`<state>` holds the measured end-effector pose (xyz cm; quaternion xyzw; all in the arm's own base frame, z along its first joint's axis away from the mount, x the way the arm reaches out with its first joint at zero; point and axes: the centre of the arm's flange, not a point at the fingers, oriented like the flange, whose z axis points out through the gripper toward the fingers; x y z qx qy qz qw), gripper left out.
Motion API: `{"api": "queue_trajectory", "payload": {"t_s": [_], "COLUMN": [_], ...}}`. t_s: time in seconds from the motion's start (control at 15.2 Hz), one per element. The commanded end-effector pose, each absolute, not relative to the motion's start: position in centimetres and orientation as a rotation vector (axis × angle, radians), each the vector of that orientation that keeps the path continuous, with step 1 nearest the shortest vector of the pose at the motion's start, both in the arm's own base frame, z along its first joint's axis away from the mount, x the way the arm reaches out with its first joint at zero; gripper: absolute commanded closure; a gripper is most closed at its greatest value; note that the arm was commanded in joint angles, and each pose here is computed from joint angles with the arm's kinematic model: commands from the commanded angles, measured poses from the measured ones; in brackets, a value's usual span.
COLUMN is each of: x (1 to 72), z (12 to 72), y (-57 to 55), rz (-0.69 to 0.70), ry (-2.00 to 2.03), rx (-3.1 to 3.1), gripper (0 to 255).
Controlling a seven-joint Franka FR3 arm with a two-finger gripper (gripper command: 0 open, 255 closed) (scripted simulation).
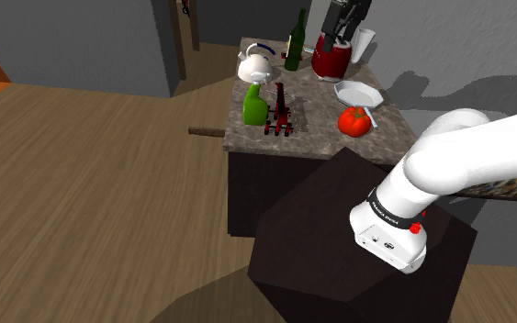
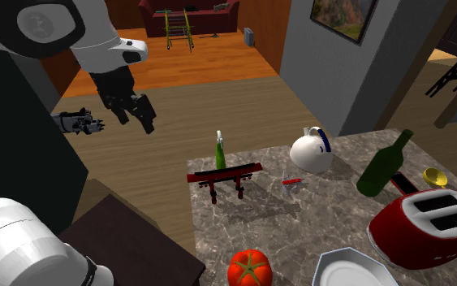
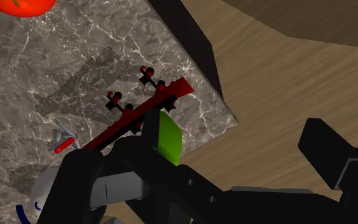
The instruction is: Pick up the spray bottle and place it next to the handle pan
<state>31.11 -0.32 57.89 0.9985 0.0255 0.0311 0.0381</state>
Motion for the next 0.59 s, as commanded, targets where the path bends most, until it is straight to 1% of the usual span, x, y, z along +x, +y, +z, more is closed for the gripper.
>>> {"api": "queue_trajectory", "payload": {"t_s": [0.0, 0.53], "x": [31.1, 34.2], "z": [57.9, 49.6], "y": [-0.3, -6.4], "rz": [0.095, 0.271], "ry": [0.078, 0.371], "rx": [3.063, 3.106], "gripper": [0, 0]}}
